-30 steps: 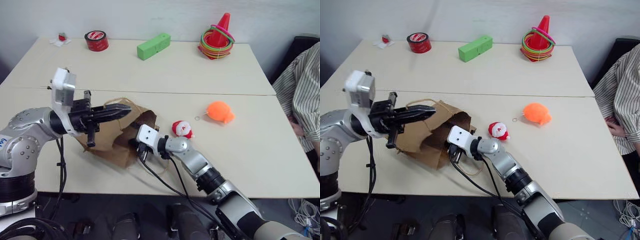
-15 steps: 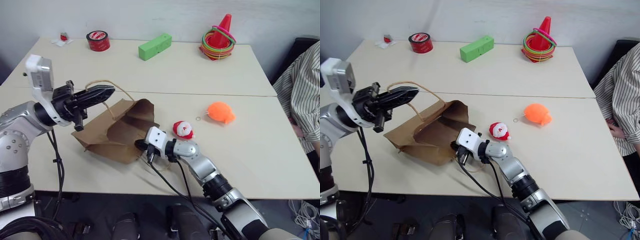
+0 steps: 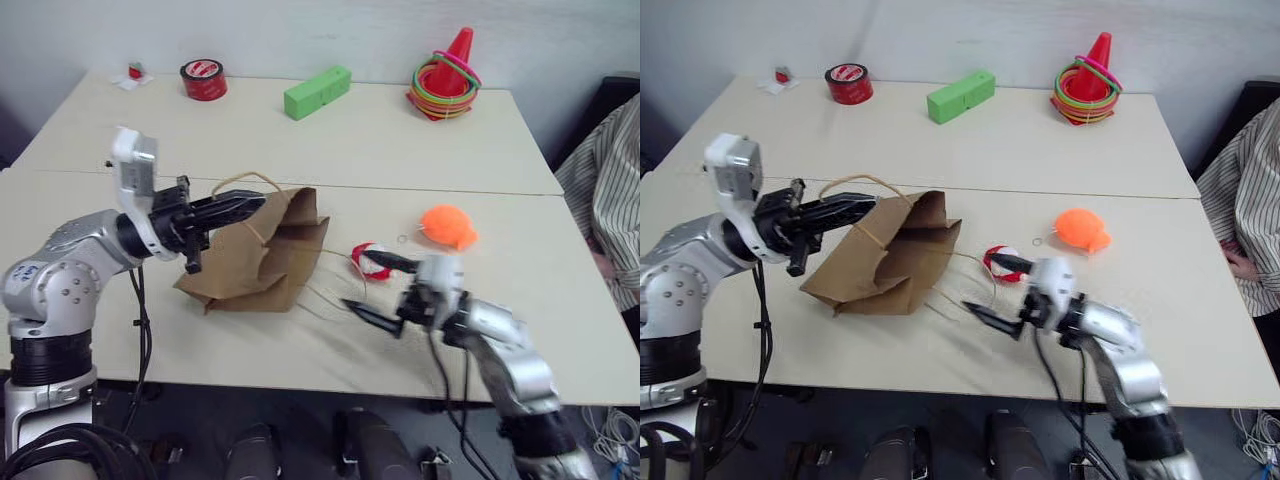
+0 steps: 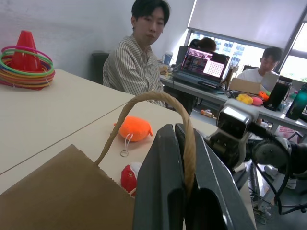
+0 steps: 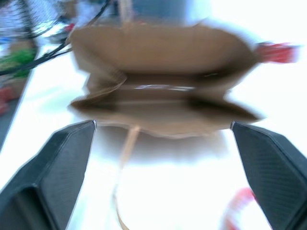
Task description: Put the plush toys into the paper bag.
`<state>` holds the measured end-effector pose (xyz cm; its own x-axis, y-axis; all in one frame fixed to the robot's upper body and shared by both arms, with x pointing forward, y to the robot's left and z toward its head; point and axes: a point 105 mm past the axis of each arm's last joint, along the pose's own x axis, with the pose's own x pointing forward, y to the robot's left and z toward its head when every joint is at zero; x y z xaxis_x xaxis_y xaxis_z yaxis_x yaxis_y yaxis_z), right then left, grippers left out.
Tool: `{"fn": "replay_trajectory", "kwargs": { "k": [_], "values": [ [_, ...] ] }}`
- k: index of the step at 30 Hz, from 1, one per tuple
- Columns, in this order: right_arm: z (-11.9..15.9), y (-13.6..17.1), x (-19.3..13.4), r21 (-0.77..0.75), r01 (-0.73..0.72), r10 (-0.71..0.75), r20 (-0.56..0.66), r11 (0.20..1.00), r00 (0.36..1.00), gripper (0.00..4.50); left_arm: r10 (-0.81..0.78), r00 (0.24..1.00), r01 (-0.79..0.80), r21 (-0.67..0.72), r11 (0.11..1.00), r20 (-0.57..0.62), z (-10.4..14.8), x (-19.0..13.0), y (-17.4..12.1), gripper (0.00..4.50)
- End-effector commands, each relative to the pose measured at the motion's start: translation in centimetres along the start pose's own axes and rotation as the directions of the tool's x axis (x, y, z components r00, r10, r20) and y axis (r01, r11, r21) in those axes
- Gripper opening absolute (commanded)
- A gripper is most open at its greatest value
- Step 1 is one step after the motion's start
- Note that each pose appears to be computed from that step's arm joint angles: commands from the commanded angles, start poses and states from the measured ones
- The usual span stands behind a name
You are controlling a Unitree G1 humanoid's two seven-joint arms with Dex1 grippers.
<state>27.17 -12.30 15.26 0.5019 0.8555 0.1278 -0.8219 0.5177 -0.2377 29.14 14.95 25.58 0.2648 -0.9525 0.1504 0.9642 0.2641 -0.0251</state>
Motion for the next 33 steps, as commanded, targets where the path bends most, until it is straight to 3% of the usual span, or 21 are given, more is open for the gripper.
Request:
{"fn": "replay_trajectory", "kwargs": {
  "k": [1, 6, 9, 14, 20, 24, 27, 29, 31, 33],
  "values": [
    [0.4, -2.5, -6.4, -0.09, 0.253, -0.26, -0.078, 0.963, 0.962, 4.46, -0.016, 1.0, 0.016, 0.032, 0.999, 0.003, 0.3, 0.0, 0.1, 0.0],
    [-1.6, -3.5, -12.6, -0.171, 0.475, -0.503, -0.213, 0.863, 0.837, 4.46, -0.036, 0.999, 0.036, 0.022, 0.999, -0.011, -0.3, 0.2, 0.1, 0.0],
    [-1.8, -3.7, -12.9, -0.232, 0.476, -0.524, -0.242, 0.848, 0.816, 4.46, -0.038, 0.998, 0.039, 0.025, 0.999, -0.044, -0.9, 0.2, 0.2, 0.0],
    [-1.4, -9.3, -8.0, -0.289, 0.447, -0.519, -0.261, 0.847, 0.814, 4.46, -0.049, 0.997, 0.05, 0.019, 0.999, -0.064, -0.9, 0.8, 0.2, 0.0],
    [-3.9, -15.1, -3.5, -0.308, 0.37, -0.475, -0.423, 0.876, 0.771, 4.46, -0.064, 0.996, 0.065, 0.022, 0.998, -0.07, -0.1, 1.2, -0.5, 0.0],
    [-5.5, -16.8, -2.2, -0.268, 0.333, -0.427, -0.511, 0.904, 0.746, 3.52, -0.045, 0.995, 0.05, 0.051, 0.997, -0.092, 0.2, 0.8, -0.8, 0.0],
    [-5.0, -17.3, -1.6, -0.282, 0.297, -0.404, -0.502, 0.912, 0.765, 2.46, -0.032, 0.992, 0.041, 0.068, 0.997, -0.119, 0.1, 0.3, -0.9, 0.0],
    [-3.7, -17.2, -0.9, -0.286, 0.252, -0.362, -0.459, 0.925, 0.811, 1.77, -0.027, 0.992, 0.037, 0.074, 0.997, -0.126, -0.1, 0.0, -1.0, 0.0],
    [-1.2, -14.9, 1.0, -0.243, 0.092, -0.178, -0.363, 0.966, 0.914, 1.09, -0.033, 0.994, 0.04, 0.067, 0.997, -0.105, 0.2, -0.2, -1.1, 0.0],
    [1.0, -11.5, 2.8, -0.203, -0.103, 0.04, -0.295, 0.974, 0.955, 0.51, -0.043, 0.994, 0.05, 0.064, 0.997, -0.096, 0.3, -0.3, -1.2, 0.0]
  ]
}}
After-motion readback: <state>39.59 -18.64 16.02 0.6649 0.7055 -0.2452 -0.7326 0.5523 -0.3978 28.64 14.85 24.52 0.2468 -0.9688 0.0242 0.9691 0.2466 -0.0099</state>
